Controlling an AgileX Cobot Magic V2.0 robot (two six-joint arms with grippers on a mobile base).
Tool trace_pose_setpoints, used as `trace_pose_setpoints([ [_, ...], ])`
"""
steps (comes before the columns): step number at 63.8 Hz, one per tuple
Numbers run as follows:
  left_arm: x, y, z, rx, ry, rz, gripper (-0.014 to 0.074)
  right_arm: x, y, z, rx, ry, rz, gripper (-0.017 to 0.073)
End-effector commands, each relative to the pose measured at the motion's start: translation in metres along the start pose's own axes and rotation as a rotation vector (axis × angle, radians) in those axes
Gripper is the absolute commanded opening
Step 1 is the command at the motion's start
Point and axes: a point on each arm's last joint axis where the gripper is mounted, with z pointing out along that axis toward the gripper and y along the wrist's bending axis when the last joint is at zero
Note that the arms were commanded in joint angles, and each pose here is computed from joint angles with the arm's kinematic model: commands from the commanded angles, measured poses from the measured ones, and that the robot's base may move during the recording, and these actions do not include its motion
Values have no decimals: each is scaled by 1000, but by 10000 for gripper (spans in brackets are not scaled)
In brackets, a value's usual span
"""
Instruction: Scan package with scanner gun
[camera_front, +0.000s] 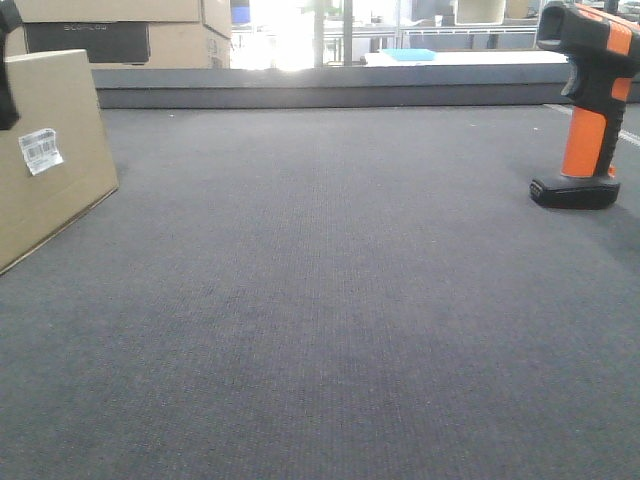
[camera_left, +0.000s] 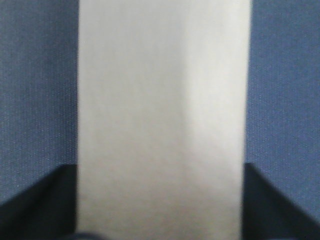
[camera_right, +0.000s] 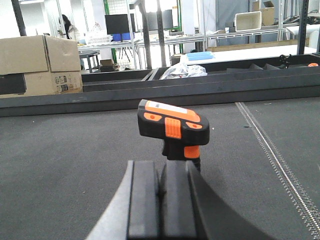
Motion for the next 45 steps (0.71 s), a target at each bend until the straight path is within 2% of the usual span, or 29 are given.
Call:
trace_pose_setpoints([
  [1, -1, 0, -3, -4, -13, 5, 601, -2, 0, -1, -4, -20, -13, -168],
  [11, -5, 0, -12, -4, -18, 5, 586, -3, 0, -1, -4, -34, -13, -168],
  [24, -11, 0, -62, -3, -116, -16, 525, -5, 0, -1, -4, -57, -13, -168],
  [40, 13, -1, -127, 10, -258, -65, 460, -5, 0, -1, -4, -57, -13, -168],
  [45, 24, -1, -142, 15, -309, -87, 393, -5, 0, -1, -4, -57, -13, -168],
])
